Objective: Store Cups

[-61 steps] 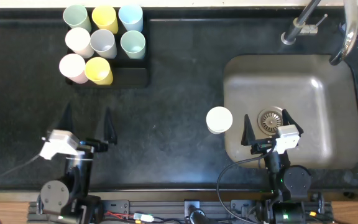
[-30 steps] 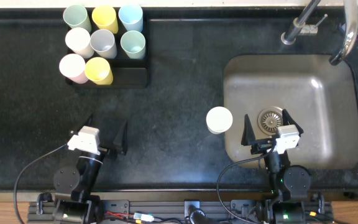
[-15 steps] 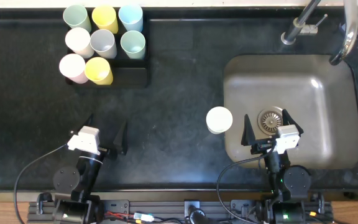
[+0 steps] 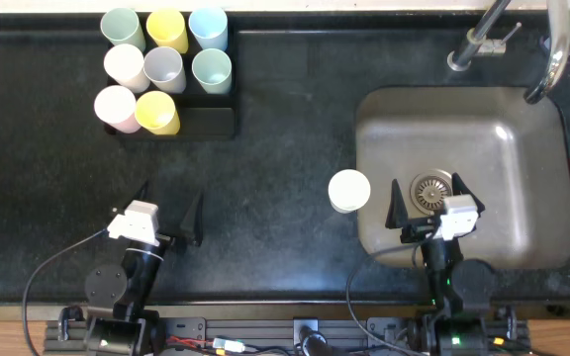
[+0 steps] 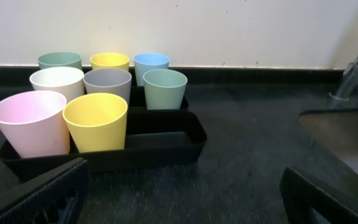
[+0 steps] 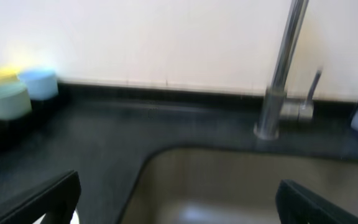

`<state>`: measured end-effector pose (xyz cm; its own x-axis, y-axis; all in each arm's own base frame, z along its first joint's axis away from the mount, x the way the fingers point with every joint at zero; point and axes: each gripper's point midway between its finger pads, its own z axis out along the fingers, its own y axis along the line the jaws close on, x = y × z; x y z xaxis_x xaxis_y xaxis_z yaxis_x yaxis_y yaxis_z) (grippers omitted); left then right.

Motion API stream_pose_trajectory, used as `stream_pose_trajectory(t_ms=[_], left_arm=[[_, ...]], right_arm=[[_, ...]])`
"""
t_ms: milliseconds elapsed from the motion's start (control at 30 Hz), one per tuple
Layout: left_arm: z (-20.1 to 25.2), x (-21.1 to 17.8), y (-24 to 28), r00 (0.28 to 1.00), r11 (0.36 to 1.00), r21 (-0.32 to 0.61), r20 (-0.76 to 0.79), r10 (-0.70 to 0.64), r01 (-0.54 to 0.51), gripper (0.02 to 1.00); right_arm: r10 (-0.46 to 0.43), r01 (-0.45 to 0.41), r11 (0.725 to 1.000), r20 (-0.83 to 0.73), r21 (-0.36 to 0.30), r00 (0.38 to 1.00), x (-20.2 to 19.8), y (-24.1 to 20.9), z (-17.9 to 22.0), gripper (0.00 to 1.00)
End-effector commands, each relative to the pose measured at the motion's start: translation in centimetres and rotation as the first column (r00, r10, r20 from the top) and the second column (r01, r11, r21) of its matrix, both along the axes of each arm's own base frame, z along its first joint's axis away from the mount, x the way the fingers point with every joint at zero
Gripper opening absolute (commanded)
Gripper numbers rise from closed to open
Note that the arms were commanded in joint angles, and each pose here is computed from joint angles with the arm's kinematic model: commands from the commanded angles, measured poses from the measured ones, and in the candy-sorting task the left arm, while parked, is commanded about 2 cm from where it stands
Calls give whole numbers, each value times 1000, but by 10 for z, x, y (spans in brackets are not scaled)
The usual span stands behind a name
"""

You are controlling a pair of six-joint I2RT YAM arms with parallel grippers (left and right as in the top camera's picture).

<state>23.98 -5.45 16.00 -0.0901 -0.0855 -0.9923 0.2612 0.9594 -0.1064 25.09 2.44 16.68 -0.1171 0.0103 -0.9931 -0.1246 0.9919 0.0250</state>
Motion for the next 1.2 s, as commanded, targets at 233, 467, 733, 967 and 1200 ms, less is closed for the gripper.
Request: stream_pose_trajectory(t_ms=[233, 467, 733, 967, 1200], left_arm=[[1, -1, -2, 1000, 1000, 19, 11, -14, 14, 1000], [1, -1, -2, 1000, 1000, 19, 11, -14, 14, 1000], [1, -1, -2, 1000, 1000, 19, 11, -14, 14, 1000], [1, -1, -2, 1000, 1000, 19, 11, -14, 14, 1000], [1, -1, -2, 1000, 1000, 19, 11, -14, 14, 1000]], right_arm=[[35, 28, 994, -540, 109, 841, 27, 9, 65, 998], [93, 43, 990, -851, 135, 518, 24, 20, 56, 998], [149, -11, 989, -970, 150, 192, 13, 46, 11, 998], [53, -86, 995, -998, 52, 13, -3, 58, -20, 998], [-58, -109, 992, -998, -56, -19, 0, 52, -37, 978]])
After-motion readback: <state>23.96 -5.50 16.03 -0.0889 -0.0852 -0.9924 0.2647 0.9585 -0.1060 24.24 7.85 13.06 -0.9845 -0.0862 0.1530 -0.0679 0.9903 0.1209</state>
